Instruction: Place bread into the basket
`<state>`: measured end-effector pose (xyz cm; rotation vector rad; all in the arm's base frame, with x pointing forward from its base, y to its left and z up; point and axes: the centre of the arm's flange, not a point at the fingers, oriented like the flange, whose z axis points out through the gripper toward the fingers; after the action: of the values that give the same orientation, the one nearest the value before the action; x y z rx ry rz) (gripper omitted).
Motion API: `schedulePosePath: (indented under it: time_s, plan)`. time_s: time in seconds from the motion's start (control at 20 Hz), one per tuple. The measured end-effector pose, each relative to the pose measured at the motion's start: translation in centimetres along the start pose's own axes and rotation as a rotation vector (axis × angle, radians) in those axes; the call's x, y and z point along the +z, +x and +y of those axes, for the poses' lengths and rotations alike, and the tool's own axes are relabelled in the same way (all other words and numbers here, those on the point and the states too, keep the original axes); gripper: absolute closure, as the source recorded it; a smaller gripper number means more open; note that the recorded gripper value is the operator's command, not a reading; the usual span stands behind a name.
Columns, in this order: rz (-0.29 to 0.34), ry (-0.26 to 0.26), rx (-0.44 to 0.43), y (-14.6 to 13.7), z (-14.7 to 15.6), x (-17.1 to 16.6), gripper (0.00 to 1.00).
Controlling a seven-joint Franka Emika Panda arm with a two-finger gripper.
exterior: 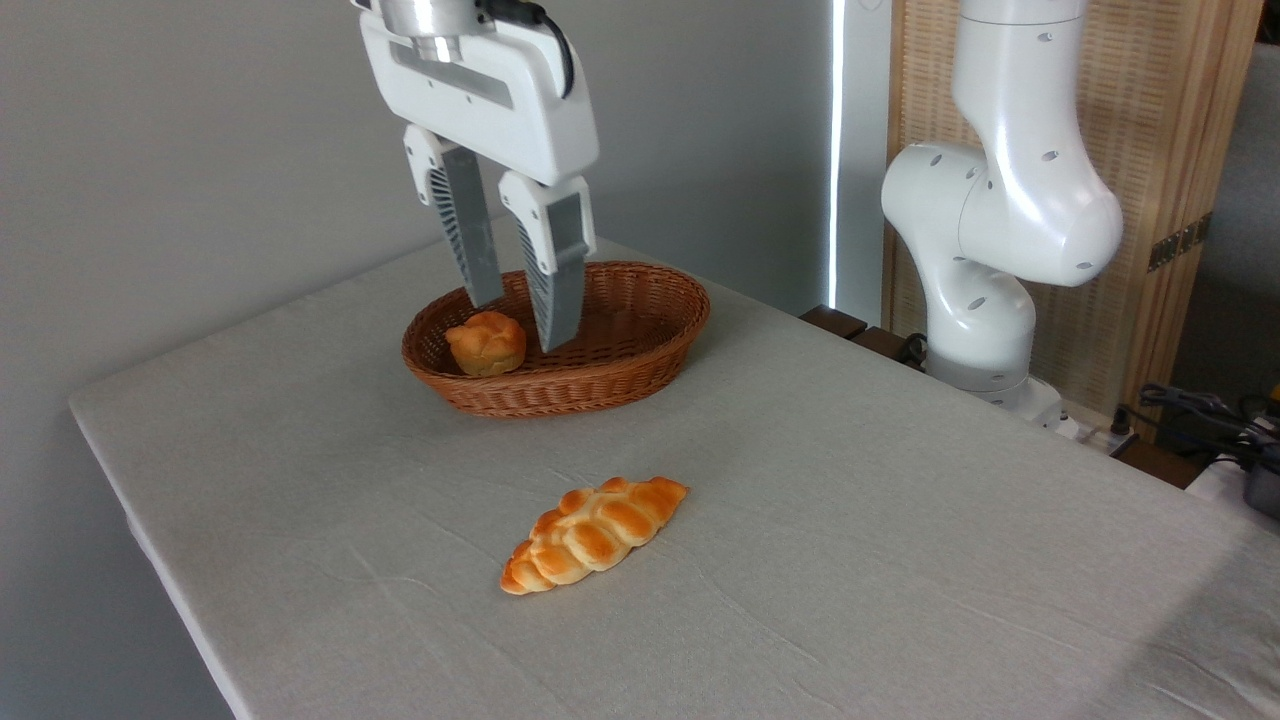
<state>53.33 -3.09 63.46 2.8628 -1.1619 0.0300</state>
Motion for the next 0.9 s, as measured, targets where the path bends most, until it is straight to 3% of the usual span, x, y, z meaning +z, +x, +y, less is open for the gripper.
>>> schedulePosePath:
  time_s: [0.1,0.55,0.9]
  plan:
    - [-0.008,-0.007,-0.002,-0.7,0.5,1.3,0.00]
    - [0.082,0.079,-0.008,-1.0,0.3,12.6,0.00]
    - [0.013,0.023,0.013,-1.7,1.4,19.8,0.00]
